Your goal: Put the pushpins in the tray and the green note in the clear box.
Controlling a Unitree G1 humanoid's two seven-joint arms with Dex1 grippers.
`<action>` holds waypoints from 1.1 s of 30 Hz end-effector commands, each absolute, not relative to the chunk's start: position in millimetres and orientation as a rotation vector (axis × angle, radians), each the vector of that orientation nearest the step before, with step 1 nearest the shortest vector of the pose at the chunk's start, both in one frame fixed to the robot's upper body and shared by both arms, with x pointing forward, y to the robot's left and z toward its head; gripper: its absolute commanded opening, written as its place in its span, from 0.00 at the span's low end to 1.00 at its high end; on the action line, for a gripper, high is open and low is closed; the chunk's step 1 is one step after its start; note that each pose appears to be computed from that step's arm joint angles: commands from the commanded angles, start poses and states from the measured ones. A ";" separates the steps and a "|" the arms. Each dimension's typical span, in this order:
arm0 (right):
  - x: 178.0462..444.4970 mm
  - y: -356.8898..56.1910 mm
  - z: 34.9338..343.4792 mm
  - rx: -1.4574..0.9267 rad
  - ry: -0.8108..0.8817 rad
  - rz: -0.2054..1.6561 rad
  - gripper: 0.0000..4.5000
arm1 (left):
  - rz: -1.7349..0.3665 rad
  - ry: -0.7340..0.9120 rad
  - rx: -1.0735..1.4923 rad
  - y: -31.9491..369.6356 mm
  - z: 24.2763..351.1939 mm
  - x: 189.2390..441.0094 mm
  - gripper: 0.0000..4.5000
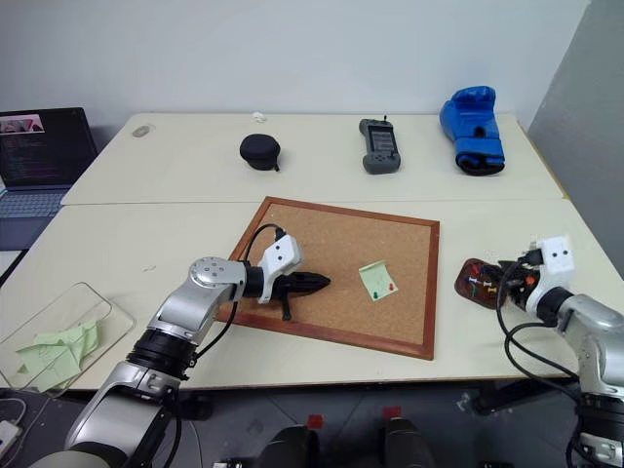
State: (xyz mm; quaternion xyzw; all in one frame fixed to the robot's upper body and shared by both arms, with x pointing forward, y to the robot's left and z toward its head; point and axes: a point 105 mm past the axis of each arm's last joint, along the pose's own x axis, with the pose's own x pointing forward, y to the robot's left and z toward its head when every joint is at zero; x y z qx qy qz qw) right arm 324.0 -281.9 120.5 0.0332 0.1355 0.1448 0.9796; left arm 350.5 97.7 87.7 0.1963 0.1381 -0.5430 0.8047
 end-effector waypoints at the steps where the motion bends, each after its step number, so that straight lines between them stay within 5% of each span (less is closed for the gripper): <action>1: 324.1 -285.2 132.0 0.217 0.246 0.265 0.39 | -1.152 0.387 0.442 102.9 67.8 348.0 0.00; 7: 319.6 -280.6 130.2 0.223 0.276 0.291 0.39 | -1.150 0.385 0.446 102.8 68.2 349.0 0.00; 13: 316.6 -271.6 125.5 -0.513 0.177 0.399 0.39 | -1.149 0.385 0.449 103.2 68.0 349.2 0.00; 24: 317.8 -249.4 138.9 -0.985 -0.033 0.534 0.39 | -1.138 0.385 0.465 107.7 68.2 350.5 0.00; 27: 319.4 -235.3 144.0 -1.026 -0.103 0.582 0.39 | -1.137 0.384 0.467 107.5 68.2 351.1 0.00; 33: 306.5 -160.6 148.5 -0.677 -0.156 0.899 0.39 | -1.139 0.382 0.470 106.9 69.3 352.8 0.00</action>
